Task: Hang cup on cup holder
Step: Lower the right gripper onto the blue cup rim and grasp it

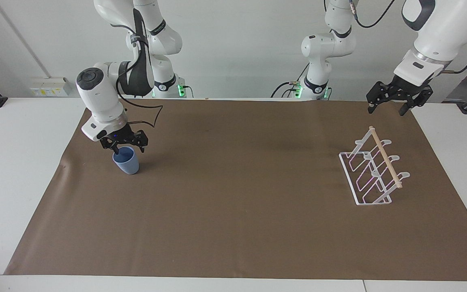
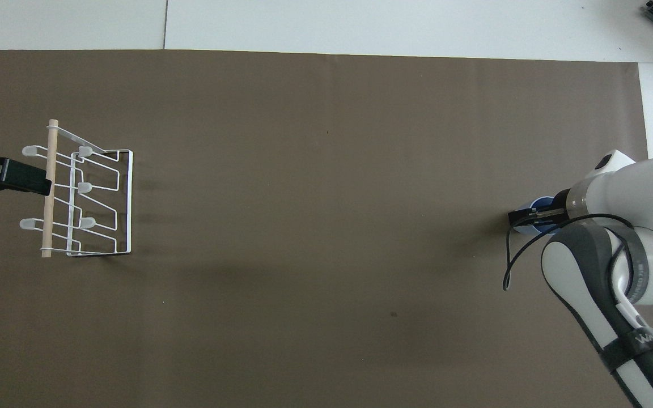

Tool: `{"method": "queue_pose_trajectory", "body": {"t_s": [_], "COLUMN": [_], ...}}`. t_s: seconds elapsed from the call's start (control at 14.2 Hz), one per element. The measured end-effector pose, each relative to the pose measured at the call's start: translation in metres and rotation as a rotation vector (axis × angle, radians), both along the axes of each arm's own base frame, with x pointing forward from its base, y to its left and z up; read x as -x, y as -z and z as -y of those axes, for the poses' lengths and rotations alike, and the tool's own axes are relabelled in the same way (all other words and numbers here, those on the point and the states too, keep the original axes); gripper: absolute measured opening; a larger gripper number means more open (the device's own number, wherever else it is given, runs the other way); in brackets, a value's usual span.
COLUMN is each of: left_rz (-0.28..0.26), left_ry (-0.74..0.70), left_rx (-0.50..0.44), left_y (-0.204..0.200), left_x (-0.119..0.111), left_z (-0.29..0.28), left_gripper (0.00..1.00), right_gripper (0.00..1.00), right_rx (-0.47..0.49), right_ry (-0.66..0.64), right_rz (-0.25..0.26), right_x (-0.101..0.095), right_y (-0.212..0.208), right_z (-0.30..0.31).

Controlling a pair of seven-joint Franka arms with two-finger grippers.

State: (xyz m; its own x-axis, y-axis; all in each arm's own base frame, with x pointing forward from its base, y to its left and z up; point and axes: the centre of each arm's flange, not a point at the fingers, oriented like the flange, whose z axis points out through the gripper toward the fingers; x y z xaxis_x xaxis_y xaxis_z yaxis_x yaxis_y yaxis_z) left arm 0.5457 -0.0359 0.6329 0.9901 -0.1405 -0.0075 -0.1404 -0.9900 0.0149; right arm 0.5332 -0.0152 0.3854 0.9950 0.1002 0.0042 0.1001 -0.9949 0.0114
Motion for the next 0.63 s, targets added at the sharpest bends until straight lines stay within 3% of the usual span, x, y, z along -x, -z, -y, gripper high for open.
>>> {"method": "queue_pose_trajectory", "body": {"t_s": [0.63], "left_rz": [0.0], "left_ry": [0.0], "left_rx": [0.0], "left_y": [0.0], "left_x": [0.0], "left_z": [0.0], "left_gripper": [1.0], "right_gripper": [1.0], "right_rx": [-0.001], "right_ry": [-0.003], "right_rz": [-0.032], "right_x": [0.01], "right_y": [0.017], "right_z": [-0.002]}}
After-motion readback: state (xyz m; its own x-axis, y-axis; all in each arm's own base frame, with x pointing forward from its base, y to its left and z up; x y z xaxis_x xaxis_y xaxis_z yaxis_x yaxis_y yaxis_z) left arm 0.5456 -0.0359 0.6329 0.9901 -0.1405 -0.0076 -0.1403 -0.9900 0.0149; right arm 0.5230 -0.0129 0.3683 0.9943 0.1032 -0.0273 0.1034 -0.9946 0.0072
